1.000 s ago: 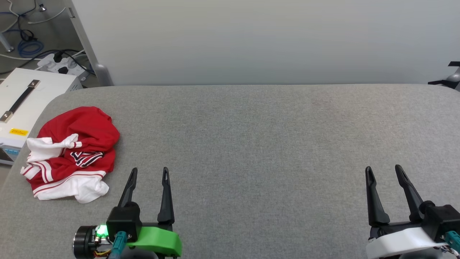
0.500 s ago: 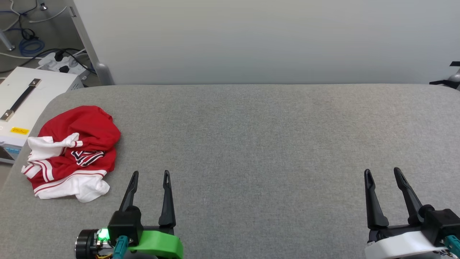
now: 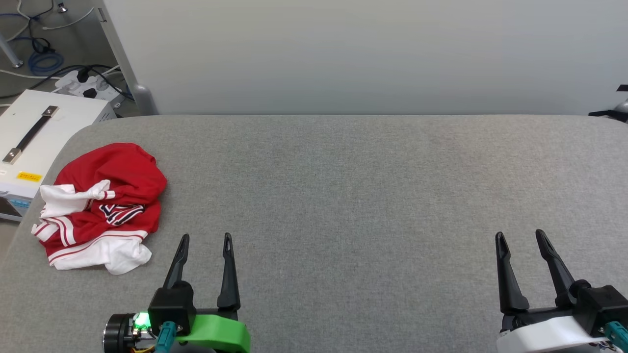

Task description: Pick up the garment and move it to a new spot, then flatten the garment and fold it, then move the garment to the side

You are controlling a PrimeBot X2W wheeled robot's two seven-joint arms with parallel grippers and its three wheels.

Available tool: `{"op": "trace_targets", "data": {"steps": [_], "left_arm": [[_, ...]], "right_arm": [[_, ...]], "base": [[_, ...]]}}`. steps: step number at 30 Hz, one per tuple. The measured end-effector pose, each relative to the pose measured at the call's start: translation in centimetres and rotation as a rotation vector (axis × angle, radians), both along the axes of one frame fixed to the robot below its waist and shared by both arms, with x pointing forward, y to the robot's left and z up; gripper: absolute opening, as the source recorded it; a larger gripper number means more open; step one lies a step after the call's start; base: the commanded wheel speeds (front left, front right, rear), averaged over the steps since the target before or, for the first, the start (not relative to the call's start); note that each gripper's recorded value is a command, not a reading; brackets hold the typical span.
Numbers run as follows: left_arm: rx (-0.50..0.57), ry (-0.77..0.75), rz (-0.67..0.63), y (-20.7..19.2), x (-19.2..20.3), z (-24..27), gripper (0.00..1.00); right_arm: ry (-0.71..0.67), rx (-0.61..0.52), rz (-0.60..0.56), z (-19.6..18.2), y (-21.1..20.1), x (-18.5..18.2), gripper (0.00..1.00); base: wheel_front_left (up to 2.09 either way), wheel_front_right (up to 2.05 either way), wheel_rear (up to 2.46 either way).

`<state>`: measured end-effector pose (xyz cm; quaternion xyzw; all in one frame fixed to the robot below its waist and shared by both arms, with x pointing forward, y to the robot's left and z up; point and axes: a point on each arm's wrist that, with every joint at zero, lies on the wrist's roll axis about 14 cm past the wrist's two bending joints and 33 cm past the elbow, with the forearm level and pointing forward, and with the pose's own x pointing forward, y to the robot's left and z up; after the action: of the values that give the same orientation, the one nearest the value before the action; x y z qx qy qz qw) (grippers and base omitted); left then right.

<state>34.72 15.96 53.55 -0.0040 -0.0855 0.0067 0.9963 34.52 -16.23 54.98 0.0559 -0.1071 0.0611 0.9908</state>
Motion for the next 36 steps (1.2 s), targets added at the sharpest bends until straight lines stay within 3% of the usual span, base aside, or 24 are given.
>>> {"op": "trace_targets", "data": {"steps": [17, 36], "left_arm": [[-0.009, 0.009, 0.098, 3.0, -1.2, -0.3, 1.0], [-0.026, 0.041, 0.371, 10.7, -6.0, -1.2, 1.0]], "right_arm": [[-0.003, -0.008, 0.091, 0.1, 2.9, 1.1, 1.0], [-0.002, -0.011, 0.348, -0.3, 11.5, 3.5, 1.0]], "base": [[0.0, 0.0, 0.0], [0.0, 0.0, 0.0]]}}
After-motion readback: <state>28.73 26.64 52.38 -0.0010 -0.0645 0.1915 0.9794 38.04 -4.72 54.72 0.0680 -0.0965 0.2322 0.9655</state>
